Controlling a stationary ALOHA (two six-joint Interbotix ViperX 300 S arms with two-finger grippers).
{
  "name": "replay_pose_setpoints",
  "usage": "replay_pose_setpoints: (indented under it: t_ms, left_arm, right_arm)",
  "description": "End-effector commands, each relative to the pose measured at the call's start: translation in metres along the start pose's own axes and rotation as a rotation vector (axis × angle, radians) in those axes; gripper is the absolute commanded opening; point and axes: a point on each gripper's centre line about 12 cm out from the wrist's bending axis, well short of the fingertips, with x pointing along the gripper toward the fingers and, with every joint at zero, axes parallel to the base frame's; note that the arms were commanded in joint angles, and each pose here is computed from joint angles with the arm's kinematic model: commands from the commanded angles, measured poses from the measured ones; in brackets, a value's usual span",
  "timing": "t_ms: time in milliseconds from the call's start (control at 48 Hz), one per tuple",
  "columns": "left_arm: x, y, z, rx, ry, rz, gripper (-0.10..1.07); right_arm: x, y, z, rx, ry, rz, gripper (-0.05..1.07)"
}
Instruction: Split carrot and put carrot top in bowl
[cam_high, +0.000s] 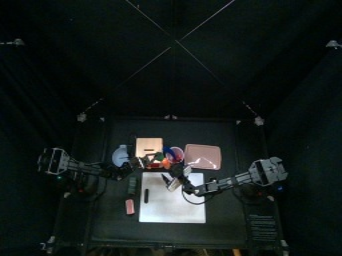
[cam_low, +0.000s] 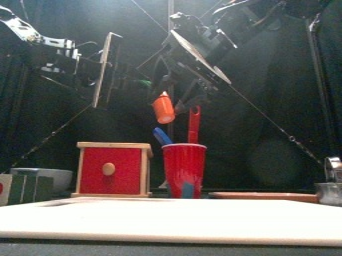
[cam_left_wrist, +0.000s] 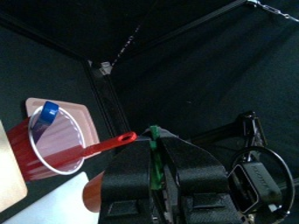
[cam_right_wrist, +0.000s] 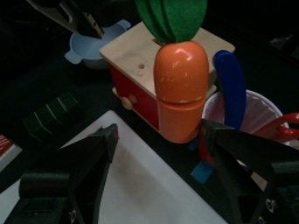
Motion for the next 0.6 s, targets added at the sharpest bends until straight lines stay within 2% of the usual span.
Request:
replay_pose_setpoints:
  t_ms: [0, 208, 583]
  left_arm:
    - [0.000, -0.009, 0.003, -0.035, -0.016, -0.032, 0.40]
    - [-0.003, -0.010, 0.003, -0.068, -0.015, -0.070, 0.40]
    - [-0.006, -0.007, 0.001, -0.084, 0.007, -0.076, 0.40]
  right_arm:
    - [-0.005, -0.001, 0.018, 0.030, -0.033, 0.011, 1.03]
    - [0.001, -0.005, 0.017, 0.035, -0.026, -0.010, 1.02]
    - [0.006, -0.012, 0.018, 0.043, -0.023, -0.030, 1.02]
